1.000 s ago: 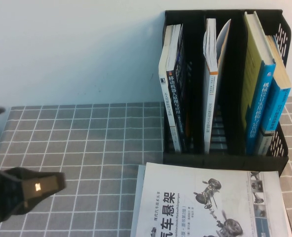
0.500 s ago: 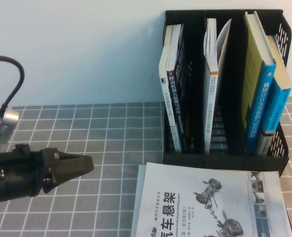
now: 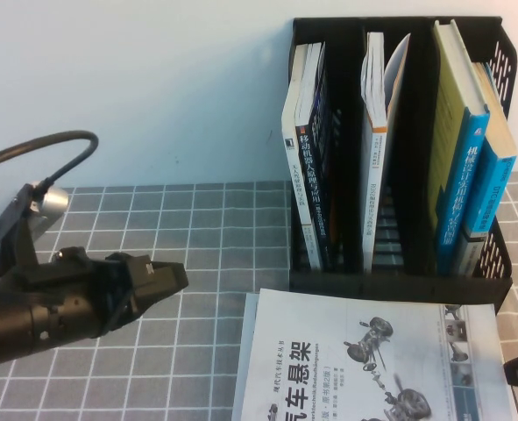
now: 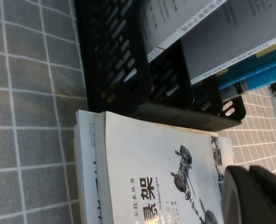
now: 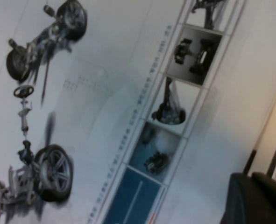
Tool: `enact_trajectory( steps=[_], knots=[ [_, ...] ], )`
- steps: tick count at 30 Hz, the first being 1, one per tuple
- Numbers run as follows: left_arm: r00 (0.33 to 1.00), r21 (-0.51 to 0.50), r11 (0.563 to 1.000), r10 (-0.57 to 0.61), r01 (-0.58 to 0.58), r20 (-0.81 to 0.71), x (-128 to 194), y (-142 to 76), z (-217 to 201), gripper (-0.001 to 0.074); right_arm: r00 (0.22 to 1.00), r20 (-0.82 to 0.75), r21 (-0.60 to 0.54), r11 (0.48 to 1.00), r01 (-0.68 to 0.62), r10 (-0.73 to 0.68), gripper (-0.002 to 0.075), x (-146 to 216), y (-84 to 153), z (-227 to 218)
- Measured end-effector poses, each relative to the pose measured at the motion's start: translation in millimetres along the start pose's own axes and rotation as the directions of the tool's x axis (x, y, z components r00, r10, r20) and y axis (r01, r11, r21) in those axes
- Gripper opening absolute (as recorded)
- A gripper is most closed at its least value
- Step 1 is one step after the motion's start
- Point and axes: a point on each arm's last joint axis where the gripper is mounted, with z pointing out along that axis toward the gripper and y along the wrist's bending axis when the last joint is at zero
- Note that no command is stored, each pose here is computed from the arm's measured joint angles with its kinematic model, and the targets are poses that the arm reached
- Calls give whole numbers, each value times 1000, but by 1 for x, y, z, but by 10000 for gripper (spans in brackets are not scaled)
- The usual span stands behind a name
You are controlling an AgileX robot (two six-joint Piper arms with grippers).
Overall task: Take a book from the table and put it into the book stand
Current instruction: Push book with right arm
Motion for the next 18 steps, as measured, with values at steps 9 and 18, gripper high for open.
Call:
enact_trajectory(
  steps=[9, 18],
  knots=[
    [997, 1, 998, -69, 69, 29, -1, 1, 1, -3, 1000, 19, 26, 1000, -14, 13, -2, -2, -2, 0],
    [996, -5, 997, -79, 80, 45, -2, 2, 1, -3, 997, -40, -34, 997, -67, 66, -2, 1, -2, 11]
  ],
)
